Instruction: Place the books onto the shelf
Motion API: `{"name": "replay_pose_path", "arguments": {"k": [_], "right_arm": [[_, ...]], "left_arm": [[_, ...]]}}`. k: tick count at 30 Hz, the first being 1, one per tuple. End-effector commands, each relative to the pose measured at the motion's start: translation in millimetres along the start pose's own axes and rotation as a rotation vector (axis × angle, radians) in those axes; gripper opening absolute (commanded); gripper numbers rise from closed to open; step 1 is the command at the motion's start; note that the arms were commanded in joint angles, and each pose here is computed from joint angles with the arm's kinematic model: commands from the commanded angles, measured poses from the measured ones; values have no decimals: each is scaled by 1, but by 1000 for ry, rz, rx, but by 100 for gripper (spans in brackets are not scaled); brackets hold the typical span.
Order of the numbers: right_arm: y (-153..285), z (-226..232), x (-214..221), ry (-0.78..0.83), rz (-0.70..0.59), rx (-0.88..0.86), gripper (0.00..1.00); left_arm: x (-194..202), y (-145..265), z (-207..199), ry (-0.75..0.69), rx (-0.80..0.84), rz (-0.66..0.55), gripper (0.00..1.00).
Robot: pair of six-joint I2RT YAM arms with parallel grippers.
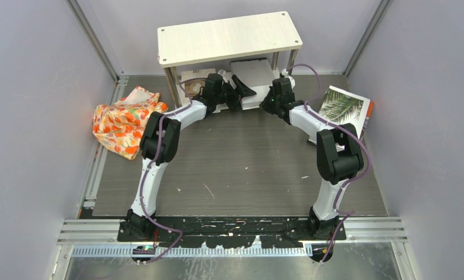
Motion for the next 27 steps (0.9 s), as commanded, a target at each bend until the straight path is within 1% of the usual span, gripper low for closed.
{"name": "replay_pose_path", "arguments": {"k": [1, 8, 10, 14, 16, 22, 27], "right_arm": [[-2, 13, -18, -2, -82, -53, 2], [-6, 10, -12, -9, -63, -46, 1], [-8, 12, -15, -15, -87, -58, 1], [-10, 12, -14, -22, -90, -59, 1], [-9, 14, -12, -21, -76, -87, 1], [-4, 14, -12, -17, -77, -86, 1], [-1, 13, -10, -14, -72, -86, 1]], "left_arm": [[3, 26, -26, -64, 20, 0, 82], [8, 36, -24, -75, -8, -2, 84], [9, 40, -24, -78, -15, -5, 85], [11, 46, -21, -81, -30, -14, 86], [11, 47, -22, -82, -29, -16, 86], [13, 47, -31, -92, -11, -18, 86], [8, 47, -36, -118, -11, -44, 86]]}}
Point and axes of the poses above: each gripper's point midway between its finger pads, its own y axis back along the fingers, its own z axis along the line the jaws close on, x = y × z, the point moved 8 cm from there along y, back along the fingers, and after that the axes turned 13 degrees about y, right-handed, at the moved point
